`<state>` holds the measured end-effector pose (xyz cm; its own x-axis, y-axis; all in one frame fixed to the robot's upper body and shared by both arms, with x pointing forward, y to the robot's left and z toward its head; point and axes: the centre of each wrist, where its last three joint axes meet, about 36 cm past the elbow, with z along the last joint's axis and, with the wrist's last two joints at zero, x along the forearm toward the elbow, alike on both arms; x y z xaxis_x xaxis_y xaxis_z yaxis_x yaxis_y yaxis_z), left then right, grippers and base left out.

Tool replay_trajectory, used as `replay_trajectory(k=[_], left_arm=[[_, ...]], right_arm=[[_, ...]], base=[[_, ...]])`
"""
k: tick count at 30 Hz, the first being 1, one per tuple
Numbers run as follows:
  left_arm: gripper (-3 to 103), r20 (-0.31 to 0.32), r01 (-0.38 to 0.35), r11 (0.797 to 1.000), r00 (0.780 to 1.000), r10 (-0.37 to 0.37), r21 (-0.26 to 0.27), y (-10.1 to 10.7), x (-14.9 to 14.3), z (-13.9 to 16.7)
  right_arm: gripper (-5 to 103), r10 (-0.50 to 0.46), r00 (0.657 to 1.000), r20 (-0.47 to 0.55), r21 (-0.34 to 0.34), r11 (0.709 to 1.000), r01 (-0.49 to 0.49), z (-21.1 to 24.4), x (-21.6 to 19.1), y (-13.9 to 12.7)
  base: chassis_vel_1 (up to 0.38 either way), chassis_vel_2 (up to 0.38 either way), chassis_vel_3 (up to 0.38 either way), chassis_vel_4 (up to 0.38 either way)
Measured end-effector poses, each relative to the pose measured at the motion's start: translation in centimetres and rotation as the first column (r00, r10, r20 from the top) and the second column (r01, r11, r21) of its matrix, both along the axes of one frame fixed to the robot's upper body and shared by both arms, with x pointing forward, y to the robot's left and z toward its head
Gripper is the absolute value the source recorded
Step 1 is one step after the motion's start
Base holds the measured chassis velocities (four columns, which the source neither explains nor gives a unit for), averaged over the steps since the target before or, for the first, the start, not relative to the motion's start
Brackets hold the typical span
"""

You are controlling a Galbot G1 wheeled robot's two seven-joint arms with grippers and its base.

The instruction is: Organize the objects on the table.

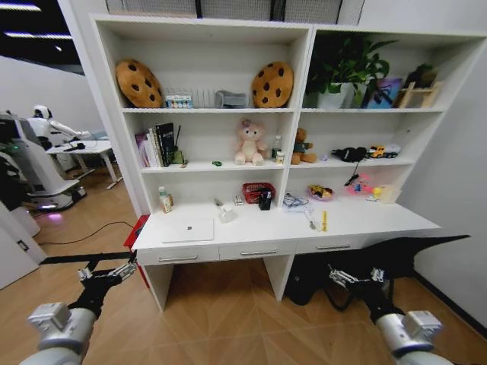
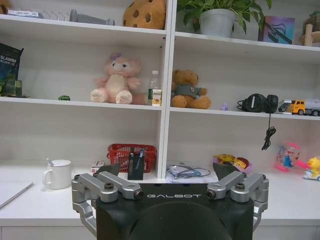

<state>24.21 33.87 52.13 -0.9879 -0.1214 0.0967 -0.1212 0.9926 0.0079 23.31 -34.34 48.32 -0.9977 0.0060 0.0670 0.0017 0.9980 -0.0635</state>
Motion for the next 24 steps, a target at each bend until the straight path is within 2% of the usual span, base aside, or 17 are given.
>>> replay_trajectory(k=[24], left_arm=[[100, 0.0, 0.0, 1.0, 1.0, 0.0, 0.0, 0.0, 0.0, 0.0]], right_arm=[[100, 0.0, 1.0, 0.0, 0.0, 1.0, 0.0, 0.0, -0.01, 0.0]], base=[[0.007, 0.005, 0.003, 0.007]])
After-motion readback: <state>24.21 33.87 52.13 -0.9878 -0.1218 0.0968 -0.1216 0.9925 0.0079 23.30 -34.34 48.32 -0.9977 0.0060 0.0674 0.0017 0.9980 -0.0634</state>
